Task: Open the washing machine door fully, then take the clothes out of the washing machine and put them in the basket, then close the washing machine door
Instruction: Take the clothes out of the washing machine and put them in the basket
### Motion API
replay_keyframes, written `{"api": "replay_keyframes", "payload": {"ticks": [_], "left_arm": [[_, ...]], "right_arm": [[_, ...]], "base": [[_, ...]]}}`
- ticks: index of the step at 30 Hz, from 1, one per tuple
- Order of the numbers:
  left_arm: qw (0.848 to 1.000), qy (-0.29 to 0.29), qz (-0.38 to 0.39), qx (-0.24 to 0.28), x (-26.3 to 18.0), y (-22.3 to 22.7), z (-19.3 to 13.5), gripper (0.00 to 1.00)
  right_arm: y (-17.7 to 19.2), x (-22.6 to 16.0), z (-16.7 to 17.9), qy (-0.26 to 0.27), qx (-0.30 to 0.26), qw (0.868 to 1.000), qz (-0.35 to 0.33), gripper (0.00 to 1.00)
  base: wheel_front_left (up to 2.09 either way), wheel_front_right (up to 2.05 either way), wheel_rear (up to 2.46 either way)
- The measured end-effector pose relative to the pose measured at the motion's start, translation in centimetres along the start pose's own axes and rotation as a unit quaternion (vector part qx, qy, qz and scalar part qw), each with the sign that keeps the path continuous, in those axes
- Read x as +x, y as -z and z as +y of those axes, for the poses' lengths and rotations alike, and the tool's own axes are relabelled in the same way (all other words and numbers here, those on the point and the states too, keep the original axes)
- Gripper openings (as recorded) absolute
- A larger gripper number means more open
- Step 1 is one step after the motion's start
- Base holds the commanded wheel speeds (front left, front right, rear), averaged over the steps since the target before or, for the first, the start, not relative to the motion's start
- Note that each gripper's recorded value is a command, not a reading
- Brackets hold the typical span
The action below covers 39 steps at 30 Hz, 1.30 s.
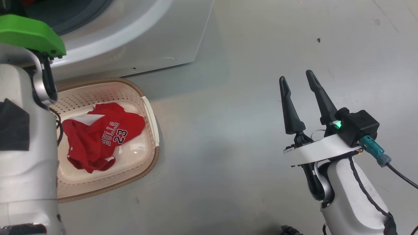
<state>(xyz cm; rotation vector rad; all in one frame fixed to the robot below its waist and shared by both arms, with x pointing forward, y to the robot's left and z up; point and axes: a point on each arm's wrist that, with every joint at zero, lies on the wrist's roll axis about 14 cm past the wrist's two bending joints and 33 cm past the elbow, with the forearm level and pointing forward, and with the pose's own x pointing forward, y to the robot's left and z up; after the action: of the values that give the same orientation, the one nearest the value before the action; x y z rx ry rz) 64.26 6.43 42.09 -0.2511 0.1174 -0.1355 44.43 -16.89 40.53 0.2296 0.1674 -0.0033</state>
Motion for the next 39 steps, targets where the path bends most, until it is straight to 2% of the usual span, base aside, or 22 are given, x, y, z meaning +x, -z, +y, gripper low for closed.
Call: {"api": "replay_keyframes", "payload": {"ticks": [17, 25, 39], "left_arm": [[0.998, -0.008, -0.053, 0.026, -8.7, -4.2, 0.5, 0.00], [0.994, -0.004, -0.102, 0.035, -12.5, -8.2, 0.0, 0.00], [0.973, 0.018, -0.227, 0.037, -17.6, -17.1, -1.8, 0.00]], "right_arm": [[-1.3, -3.5, 2.4, -0.031, -0.006, 0.999, -0.010, 1.00], [-2.2, -5.4, 3.5, -0.044, -0.009, 0.999, -0.022, 1.00], [-3.8, -7.3, 5.4, -0.071, -0.010, 0.996, -0.048, 1.00]], "base": [[0.00, 0.00, 0.00], [0.00, 0.00, 0.00], [0.00, 0.00, 0.00]]}}
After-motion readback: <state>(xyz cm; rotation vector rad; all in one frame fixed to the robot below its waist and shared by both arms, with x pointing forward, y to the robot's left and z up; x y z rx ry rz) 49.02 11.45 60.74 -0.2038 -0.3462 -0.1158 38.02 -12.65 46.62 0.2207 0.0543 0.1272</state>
